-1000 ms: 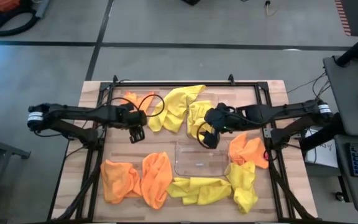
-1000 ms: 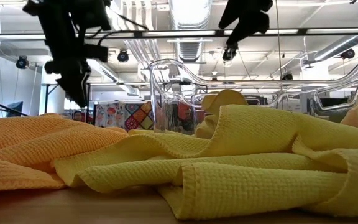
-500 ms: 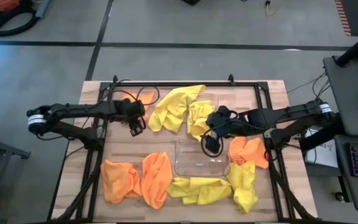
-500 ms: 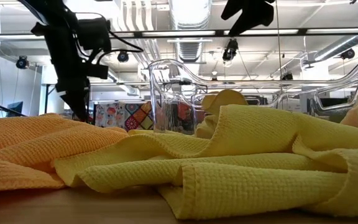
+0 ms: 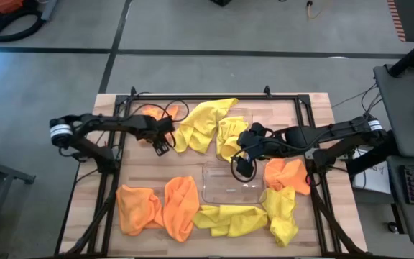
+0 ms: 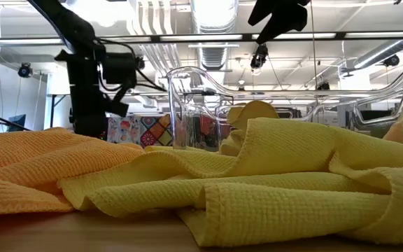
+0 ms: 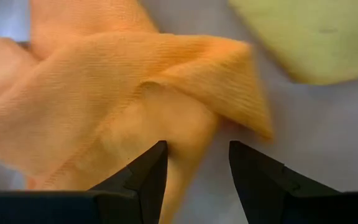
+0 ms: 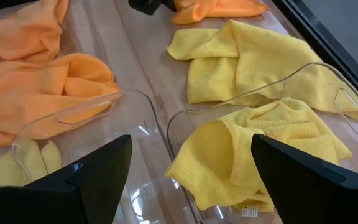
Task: Sort microfiber towel by color & place in baskets
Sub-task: Put the orange towel into the bottom transparent bin
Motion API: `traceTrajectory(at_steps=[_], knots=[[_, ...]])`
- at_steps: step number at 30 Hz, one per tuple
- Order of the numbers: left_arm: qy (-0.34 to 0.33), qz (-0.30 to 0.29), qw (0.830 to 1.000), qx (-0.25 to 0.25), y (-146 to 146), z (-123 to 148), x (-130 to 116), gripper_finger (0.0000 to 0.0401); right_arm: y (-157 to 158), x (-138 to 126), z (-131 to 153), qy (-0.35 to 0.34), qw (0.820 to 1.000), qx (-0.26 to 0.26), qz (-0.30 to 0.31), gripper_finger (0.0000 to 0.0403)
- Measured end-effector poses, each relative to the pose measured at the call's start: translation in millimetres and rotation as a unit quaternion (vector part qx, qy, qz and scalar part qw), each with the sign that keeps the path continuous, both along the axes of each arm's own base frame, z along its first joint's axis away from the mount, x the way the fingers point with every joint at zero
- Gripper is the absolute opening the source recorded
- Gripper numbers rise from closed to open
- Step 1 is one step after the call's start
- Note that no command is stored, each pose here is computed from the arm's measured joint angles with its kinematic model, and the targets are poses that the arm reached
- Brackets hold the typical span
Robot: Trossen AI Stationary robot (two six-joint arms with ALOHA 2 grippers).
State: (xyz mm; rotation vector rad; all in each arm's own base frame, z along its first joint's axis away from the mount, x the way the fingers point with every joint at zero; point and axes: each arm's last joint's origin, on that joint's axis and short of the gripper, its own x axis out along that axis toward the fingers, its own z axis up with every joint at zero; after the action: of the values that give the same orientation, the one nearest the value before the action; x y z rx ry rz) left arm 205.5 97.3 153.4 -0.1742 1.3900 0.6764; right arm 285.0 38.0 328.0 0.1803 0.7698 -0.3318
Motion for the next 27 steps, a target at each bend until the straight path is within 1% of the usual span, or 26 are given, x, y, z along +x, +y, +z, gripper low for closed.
traceTrajectory(at_steps=[3,7,11,14,21,22,27], knots=[[0.014,-0.004,1.0,0.013,3,-7,4,0.0157,0,0,0,0.001,1.0,0.0,0.0,0.0325],[0.02,-0.008,1.0,0.012,6,-16,8,0.0156,0,0,0,0.0,1.0,0.0,0.0,0.0325],[0.027,-0.001,1.0,0.008,8,-21,10,0.0145,0,0,0,0.001,1.0,0.0,0.0,0.0325],[0.025,0.006,1.0,0.005,8,-22,10,0.0118,0,0,0,0.001,1.0,0.0,0.0,0.0325],[0.012,0.011,1.0,0.005,7,-19,9,0.0013,0,0,-3,0.003,1.0,0.0,0.0,0.0325],[0.011,0.013,1.0,0.009,8,-18,9,0.0007,0,0,-4,0.003,1.0,0.0,0.0,0.0325],[-0.008,0.016,1.0,0.023,7,-7,6,0.0005,0,0,-18,0.01,1.0,-0.002,0.0,0.0325]])
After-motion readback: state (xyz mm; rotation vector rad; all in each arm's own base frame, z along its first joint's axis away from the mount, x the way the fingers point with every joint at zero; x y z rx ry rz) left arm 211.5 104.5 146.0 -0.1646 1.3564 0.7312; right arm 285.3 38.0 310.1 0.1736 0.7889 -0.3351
